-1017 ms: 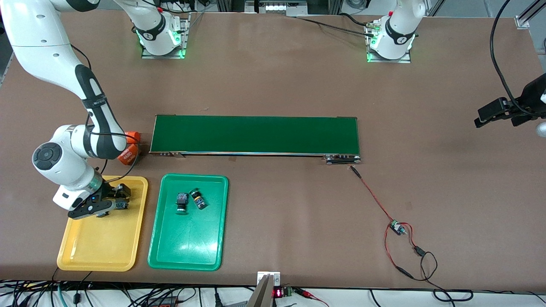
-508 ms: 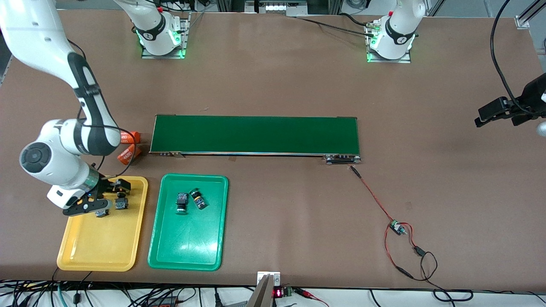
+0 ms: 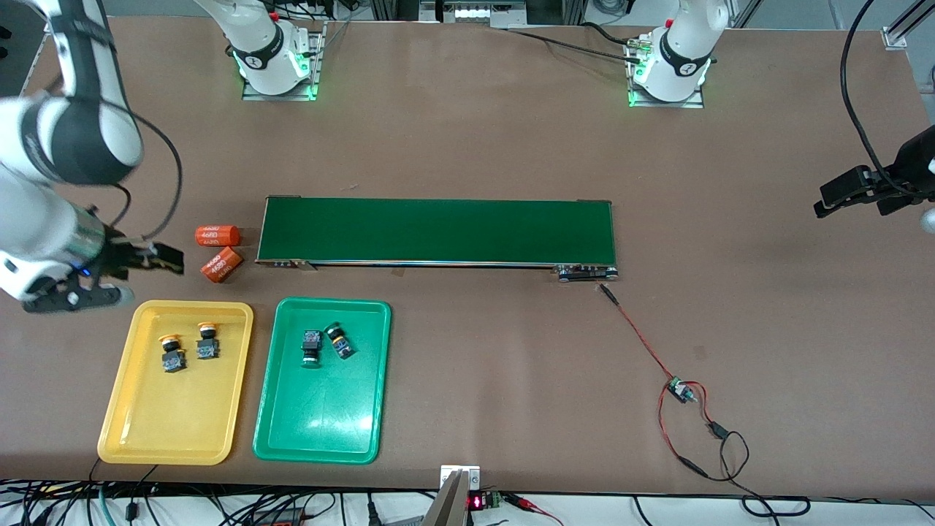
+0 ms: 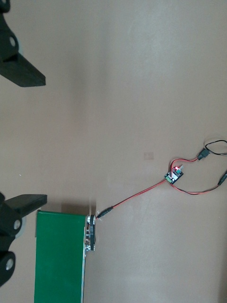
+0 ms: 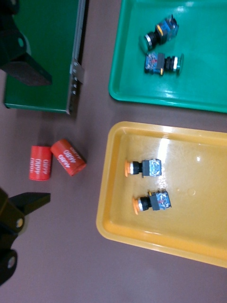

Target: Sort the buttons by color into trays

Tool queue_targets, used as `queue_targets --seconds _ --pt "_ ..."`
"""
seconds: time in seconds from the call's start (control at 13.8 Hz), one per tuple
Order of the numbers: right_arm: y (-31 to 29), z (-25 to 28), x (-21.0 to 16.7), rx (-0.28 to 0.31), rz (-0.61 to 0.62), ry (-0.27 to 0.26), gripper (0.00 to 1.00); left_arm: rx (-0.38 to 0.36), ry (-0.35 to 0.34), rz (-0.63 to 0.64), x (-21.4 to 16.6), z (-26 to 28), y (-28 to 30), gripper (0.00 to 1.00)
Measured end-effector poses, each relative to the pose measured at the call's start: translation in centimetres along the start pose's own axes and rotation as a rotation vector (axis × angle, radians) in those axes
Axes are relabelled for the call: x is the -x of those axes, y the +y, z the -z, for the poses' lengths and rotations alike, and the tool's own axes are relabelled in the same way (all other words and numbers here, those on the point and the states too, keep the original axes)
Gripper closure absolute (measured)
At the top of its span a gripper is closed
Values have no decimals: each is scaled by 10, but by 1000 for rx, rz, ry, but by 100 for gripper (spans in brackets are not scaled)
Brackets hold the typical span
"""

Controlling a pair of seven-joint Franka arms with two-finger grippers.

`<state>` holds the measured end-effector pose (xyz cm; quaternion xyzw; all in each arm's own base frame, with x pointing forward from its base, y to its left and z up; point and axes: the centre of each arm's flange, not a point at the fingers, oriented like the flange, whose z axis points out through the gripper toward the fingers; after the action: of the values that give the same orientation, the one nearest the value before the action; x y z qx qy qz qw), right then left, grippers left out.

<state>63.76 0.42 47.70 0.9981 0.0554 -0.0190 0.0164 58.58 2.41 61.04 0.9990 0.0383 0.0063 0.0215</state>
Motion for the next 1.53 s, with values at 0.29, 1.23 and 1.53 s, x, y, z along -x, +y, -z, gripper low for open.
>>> queue_targets --seconds 0.29,1.23,1.53 --pt "0 74 44 13 -49 4 0 0 7 -5 2 4 3 0" --pt "-11 152 115 33 -174 -10 0 -1 20 5 3 11 -3 0" --pt "-10 150 117 33 -183 -27 0 -1 14 6 3 11 -4 0"
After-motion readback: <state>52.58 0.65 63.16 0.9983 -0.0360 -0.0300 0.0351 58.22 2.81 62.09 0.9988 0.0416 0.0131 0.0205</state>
